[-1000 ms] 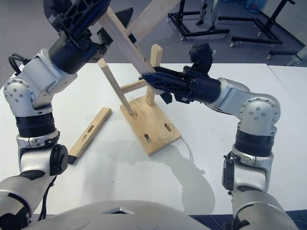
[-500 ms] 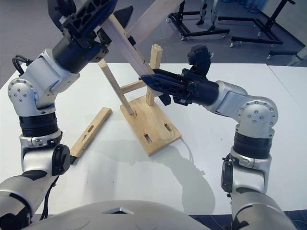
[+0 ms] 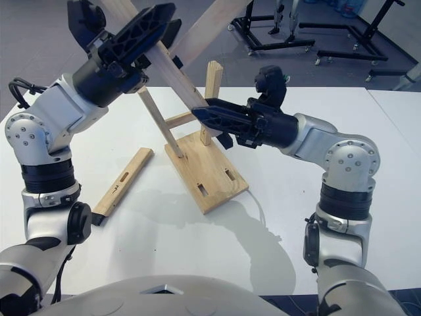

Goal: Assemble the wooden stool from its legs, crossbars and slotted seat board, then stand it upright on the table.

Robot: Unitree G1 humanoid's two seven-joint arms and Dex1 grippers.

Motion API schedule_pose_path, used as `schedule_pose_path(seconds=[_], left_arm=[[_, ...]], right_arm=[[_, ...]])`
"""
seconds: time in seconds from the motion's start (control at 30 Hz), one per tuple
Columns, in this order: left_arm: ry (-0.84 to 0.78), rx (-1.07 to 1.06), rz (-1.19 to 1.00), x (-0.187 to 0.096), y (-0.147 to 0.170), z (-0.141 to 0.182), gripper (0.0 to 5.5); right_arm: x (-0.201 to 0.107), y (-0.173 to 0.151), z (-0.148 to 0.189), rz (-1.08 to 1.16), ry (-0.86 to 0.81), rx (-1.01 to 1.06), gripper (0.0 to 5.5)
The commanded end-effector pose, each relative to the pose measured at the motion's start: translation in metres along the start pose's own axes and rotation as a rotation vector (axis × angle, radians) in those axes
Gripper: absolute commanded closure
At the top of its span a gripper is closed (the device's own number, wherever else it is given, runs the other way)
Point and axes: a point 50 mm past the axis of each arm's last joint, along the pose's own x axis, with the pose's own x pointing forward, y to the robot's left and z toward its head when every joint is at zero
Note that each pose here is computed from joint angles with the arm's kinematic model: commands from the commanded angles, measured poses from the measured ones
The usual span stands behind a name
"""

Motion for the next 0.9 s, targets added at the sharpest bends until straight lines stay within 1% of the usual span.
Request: schedule_pose_path(seconds=[0.03,0.43,0.47,0.53,0.6,0.67,0.77,0.9], left_arm=[[0.028,-0.006,0.028,-0.002,0.004,-0.006,3.28],[-0.033,-0.001,0.078,-0.002,0.01,0.005,3.32],[-0.033,-0.003,0.084,-0.002,0.011,0.005,3.32],[-0.033,-0.005,0.094,-0.003,0.012,0.005,3.42],[-0.035,-0.006,0.103,-0.003,0.013,0.005,3.42],[-0.036,-0.004,0.11,-0.004,0.014,0.005,3.42],[-0.034,0.003,0.112,-0.004,0.013,0.005,3.42],[-0.023,0.03,0.128,-0.008,0.014,0.006,3.42]], right_arm=[[-0.001,0.001,0.008,-0.001,-0.035,-0.031,3.44],[0.002,-0.001,-0.002,-0.009,-0.022,-0.021,3.44],[0.002,-0.001,-0.003,-0.012,-0.018,-0.022,3.06],[0.001,-0.002,-0.006,-0.021,-0.014,-0.033,2.75],[0.0,-0.003,-0.008,-0.034,-0.011,-0.04,2.41],[-0.002,-0.004,-0.01,-0.044,-0.011,-0.044,1.94],[-0.005,-0.007,-0.013,-0.065,-0.009,-0.041,1.47],[-0.026,-0.006,-0.003,-0.12,-0.036,-0.054,0.81]])
